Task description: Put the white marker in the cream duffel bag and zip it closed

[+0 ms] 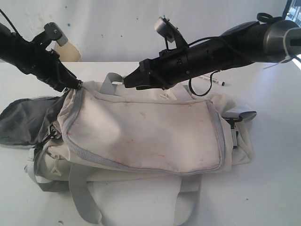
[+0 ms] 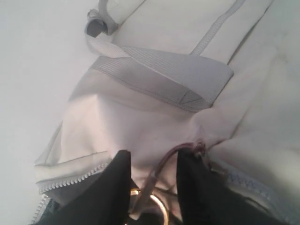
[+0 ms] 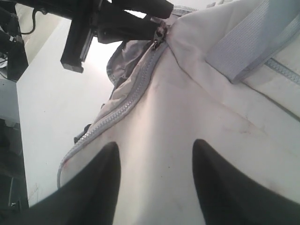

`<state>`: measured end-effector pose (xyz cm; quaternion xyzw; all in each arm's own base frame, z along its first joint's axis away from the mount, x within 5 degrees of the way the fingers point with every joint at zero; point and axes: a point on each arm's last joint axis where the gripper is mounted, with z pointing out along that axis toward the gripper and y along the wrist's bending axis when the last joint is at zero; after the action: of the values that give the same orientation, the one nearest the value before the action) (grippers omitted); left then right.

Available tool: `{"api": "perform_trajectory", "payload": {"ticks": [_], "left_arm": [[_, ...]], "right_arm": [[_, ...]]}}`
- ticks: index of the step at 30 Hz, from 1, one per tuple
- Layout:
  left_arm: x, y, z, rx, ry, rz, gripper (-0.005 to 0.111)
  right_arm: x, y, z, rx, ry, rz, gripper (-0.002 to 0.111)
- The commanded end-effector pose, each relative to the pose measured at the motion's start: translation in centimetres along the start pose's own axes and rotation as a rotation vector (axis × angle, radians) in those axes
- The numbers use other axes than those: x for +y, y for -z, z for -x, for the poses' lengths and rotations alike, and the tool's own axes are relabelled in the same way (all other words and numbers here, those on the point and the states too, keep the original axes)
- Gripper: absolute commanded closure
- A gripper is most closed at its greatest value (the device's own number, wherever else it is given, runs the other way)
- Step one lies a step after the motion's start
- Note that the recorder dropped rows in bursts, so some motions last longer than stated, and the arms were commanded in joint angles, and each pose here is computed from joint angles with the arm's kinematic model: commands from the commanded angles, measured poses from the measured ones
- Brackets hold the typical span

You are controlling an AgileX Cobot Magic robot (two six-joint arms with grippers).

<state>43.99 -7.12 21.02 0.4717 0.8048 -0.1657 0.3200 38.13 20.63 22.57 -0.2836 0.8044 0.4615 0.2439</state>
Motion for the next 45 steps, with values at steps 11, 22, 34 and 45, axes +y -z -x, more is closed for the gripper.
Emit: {"api": "perform_trajectory", "payload": {"ticks": [11,22,34,45], "left_arm": [[-0.7,3.6,0.7,0.122,0.010,0.051,0.106],[-3.2,5.7,0.8,0.231,0.258,-0.118,0.107],[-3.5,5.8,0.7,0.252,0.353,-0.138,0.107],[-3.5,5.8,0.7,0.252,0.353,-0.138,0.107]], "right_arm": [[0.0,0.1,0.2,-0.014,-0.039,-0.012,0.063],[-0.5,-2.3,1.3,-0.059,-0.096,-0.077,0.063],[-1.1,-6.8,3.3,-0.008,0.268,-0.049,0.055],[-0.1,-11.4,2.7,-0.010,0.654,-0.107,0.055]]}}
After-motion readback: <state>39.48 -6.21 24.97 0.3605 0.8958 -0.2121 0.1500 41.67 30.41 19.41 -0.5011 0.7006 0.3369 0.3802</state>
